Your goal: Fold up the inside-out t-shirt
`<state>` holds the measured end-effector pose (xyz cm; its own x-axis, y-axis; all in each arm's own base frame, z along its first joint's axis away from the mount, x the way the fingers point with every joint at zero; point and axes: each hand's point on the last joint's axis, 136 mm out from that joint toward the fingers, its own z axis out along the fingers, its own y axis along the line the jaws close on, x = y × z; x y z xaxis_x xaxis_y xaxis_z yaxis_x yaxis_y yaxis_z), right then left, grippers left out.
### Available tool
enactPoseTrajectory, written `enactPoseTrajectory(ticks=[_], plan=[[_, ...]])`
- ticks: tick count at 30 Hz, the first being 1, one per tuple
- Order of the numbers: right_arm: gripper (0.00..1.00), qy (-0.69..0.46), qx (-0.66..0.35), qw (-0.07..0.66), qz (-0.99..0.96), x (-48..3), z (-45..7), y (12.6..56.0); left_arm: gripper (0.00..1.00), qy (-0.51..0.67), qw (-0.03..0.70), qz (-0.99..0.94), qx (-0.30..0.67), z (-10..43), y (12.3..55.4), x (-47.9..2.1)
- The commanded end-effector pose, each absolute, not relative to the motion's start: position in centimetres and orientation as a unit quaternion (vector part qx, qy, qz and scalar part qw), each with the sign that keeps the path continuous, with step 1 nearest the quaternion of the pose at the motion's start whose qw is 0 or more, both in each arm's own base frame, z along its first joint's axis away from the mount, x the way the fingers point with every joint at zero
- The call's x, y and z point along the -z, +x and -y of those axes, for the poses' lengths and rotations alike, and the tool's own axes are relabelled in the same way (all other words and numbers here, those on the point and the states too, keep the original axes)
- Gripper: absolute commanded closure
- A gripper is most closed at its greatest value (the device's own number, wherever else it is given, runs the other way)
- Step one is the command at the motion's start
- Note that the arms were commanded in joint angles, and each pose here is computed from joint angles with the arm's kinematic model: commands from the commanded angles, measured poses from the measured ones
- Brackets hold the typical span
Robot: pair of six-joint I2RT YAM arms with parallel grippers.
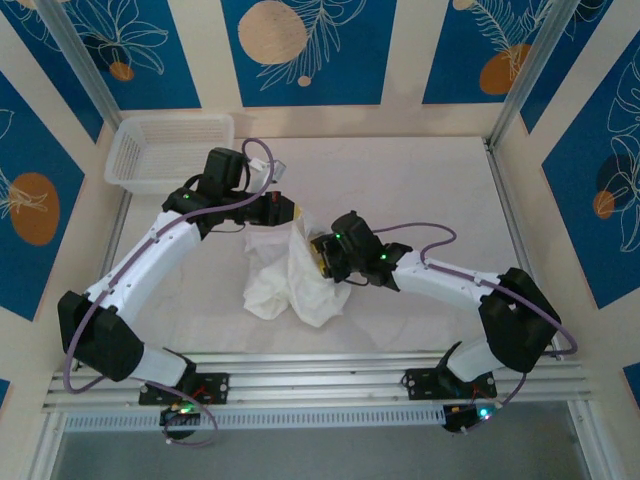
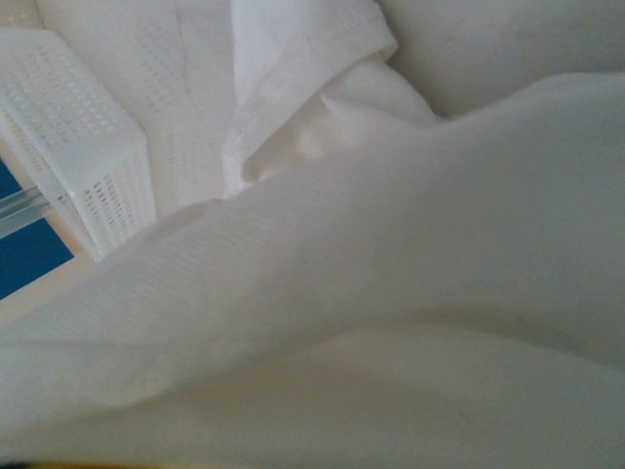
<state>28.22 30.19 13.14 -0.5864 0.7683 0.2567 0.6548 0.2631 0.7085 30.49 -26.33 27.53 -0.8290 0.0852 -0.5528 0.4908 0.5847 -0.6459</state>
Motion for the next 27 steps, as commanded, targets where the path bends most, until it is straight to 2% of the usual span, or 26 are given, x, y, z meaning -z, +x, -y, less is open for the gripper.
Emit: enactPoseTrajectory(ticks=[1,7,15,21,24,27], plan=[[0.73,0.463,-0.425,0.074,-0.774,-13.8,-30.3,29.0,1.00,0.182,0.247,-0.848,0.432,26.4,30.5,-28.6],[1.00,0.445,-0.436,0.091,-0.777,-15.1,-29.9,29.2,1.00,0.182,0.250,-0.849,0.429,26.3,30.6,-28.6],[1.00,0.345,-0.436,0.186,-0.810,-19.8,-25.8,27.5,1.00,0.124,0.245,-0.873,0.403,23.2,33.0,-25.9],[1.00,0.243,-0.465,0.203,-0.827,-23.7,-24.5,26.6,1.00,0.107,0.220,-0.876,0.415,22.9,33.5,-24.0],[1.00,0.208,-0.417,0.221,-0.857,-25.4,-23.0,26.1,1.00,0.103,0.219,-0.880,0.409,22.8,33.6,-23.5],[1.00,0.234,-0.351,0.244,-0.873,-26.7,-19.6,26.0,1.00,0.100,0.220,-0.886,0.395,22.4,33.8,-23.1]])
